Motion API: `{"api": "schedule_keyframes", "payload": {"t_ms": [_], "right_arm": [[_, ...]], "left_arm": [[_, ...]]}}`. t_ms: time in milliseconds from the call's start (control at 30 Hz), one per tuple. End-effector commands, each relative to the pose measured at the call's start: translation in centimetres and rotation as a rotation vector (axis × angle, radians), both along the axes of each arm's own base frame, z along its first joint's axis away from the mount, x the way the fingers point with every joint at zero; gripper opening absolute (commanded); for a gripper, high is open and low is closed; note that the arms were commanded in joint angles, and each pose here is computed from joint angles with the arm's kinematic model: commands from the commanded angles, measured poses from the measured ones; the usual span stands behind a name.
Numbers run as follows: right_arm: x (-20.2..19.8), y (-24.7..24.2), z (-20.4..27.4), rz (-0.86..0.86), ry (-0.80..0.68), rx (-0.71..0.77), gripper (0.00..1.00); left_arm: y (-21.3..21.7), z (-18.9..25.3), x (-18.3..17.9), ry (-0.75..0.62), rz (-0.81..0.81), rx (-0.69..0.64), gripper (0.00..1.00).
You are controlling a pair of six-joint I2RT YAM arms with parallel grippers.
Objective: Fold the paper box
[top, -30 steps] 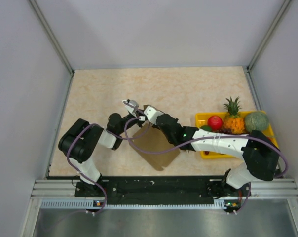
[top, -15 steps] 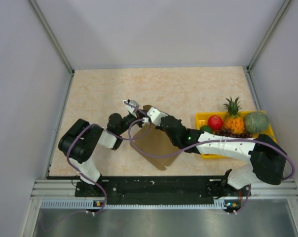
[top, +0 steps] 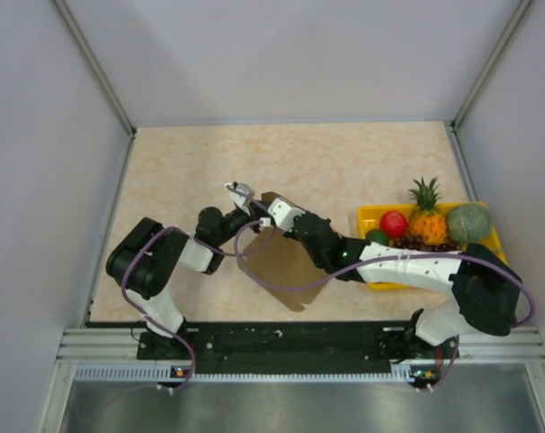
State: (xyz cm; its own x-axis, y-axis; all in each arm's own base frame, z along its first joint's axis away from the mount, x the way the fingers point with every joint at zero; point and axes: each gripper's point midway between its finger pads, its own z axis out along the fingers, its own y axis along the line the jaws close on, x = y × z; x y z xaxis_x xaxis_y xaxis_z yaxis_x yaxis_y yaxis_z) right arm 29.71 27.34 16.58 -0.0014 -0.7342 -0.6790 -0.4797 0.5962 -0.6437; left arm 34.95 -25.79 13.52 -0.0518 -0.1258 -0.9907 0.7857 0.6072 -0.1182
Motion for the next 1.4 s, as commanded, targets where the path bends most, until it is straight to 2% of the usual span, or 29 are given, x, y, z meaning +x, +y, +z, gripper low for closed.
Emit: {"api": "schedule_keyframes", "payload": {"t_ms": [0,100,200,300,367,400,433,633,700,767,833,967,1133,1200,1233,1300,1367], "right_arm": [[0.5,0.7,0.5,0.002,-0.033,0.024,0.16],[0.8,0.8,0.5,0.003,-0.033,0.026,0.16],[1.1,0.6,0.2,-0.007,-0.041,0.011,0.00],[0.9,0.3,0.0,-0.009,-0.039,0.009,0.00],[1.0,-0.1,-0.2,-0.020,-0.052,0.003,0.00],[1.0,-0.2,-0.1,-0.025,-0.064,0.008,0.00],[1.0,-0.3,0.0,-0.025,-0.073,0.014,0.00],[1.1,-0.5,-0.5,-0.023,-0.082,-0.022,0.00],[1.2,-0.5,-0.5,-0.030,-0.099,-0.041,0.00],[0.9,-0.2,-0.8,-0.017,-0.118,-0.061,0.00],[0.9,-0.4,-1.0,-0.028,-0.140,-0.094,0.00],[0.2,-0.1,-1.7,-0.010,-0.190,-0.200,0.00],[-0.8,0.6,-1.4,0.004,-0.248,-0.271,0.00],[-1.0,0.8,-1.6,0.016,-0.248,-0.292,0.00],[-1.2,0.9,-1.7,0.022,-0.253,-0.298,0.00],[-1.4,1.0,-1.6,0.028,-0.257,-0.294,0.00],[-1.5,1.0,-1.7,0.038,-0.251,-0.290,0.00]], "left_arm": [[0.5,8.5,-1.0,-0.333,-0.002,-0.139,0.05],[0.5,8.3,-1.1,-0.333,-0.002,-0.133,0.05],[0.5,8.3,-1.1,-0.332,-0.004,-0.134,0.07],[1.0,8.4,-1.0,-0.299,0.003,-0.162,0.31],[1.5,8.3,-1.3,-0.227,-0.003,-0.212,0.60],[2.4,8.5,-1.0,-0.205,0.013,-0.232,0.68],[2.7,8.5,-1.1,-0.147,0.007,-0.277,0.72],[5.4,8.5,-3.3,0.061,-0.020,-0.421,0.66],[7.4,8.3,-3.3,0.100,0.061,-0.475,0.60],[9.6,7.5,-2.9,0.196,0.150,-0.573,0.53],[10.2,7.3,-2.4,0.278,0.168,-0.640,0.52],[9.2,6.0,0.8,0.412,0.163,-0.569,0.52],[10.4,5.8,4.2,0.405,0.238,-0.524,0.48],[9.7,3.0,5.2,0.518,0.217,-0.430,0.48],[9.4,3.7,6.1,0.493,0.192,-0.408,0.49],[8.7,2.2,6.3,0.518,0.144,-0.362,0.51],[8.3,1.2,6.5,0.528,0.103,-0.339,0.47]]}}
